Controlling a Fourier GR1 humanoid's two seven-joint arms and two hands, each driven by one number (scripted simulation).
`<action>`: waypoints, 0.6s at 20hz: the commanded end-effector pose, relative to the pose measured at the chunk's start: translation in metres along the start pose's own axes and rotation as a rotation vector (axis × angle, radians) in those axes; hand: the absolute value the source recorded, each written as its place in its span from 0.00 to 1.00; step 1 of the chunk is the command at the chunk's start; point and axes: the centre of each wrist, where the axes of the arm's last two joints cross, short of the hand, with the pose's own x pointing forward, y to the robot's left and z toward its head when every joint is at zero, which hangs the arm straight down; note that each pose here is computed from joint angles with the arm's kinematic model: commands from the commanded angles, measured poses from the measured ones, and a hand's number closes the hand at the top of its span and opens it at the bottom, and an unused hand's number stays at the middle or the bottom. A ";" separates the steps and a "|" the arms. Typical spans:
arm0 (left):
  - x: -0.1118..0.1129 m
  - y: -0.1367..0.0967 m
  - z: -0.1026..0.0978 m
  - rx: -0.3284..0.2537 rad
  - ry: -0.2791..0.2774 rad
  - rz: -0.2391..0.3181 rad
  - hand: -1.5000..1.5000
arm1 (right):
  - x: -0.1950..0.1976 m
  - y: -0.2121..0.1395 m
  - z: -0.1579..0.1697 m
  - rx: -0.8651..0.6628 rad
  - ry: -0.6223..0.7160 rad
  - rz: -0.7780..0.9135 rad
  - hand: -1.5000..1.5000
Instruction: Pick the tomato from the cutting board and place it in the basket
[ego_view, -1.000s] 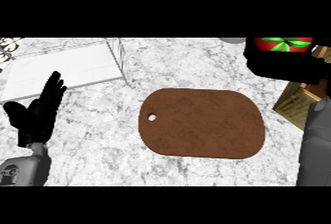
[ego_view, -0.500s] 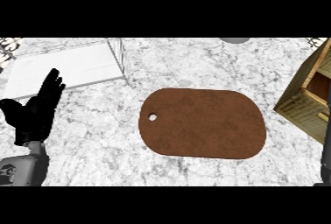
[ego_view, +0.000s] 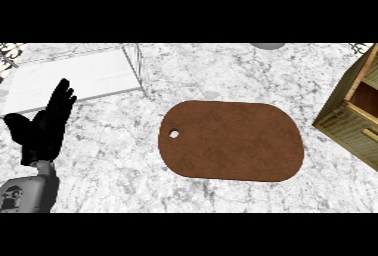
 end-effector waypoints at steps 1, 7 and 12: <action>-0.003 0.010 0.001 0.001 0.010 -0.003 0.50 | -0.032 0.006 -0.020 -0.003 0.028 0.042 1.00; 0.006 -0.009 0.008 0.003 0.004 -0.002 0.50 | -0.064 -0.022 -0.035 0.017 0.053 0.021 1.00; 0.011 -0.014 -0.007 0.011 -0.006 0.001 0.50 | -0.071 -0.021 -0.034 0.054 0.066 -0.064 1.00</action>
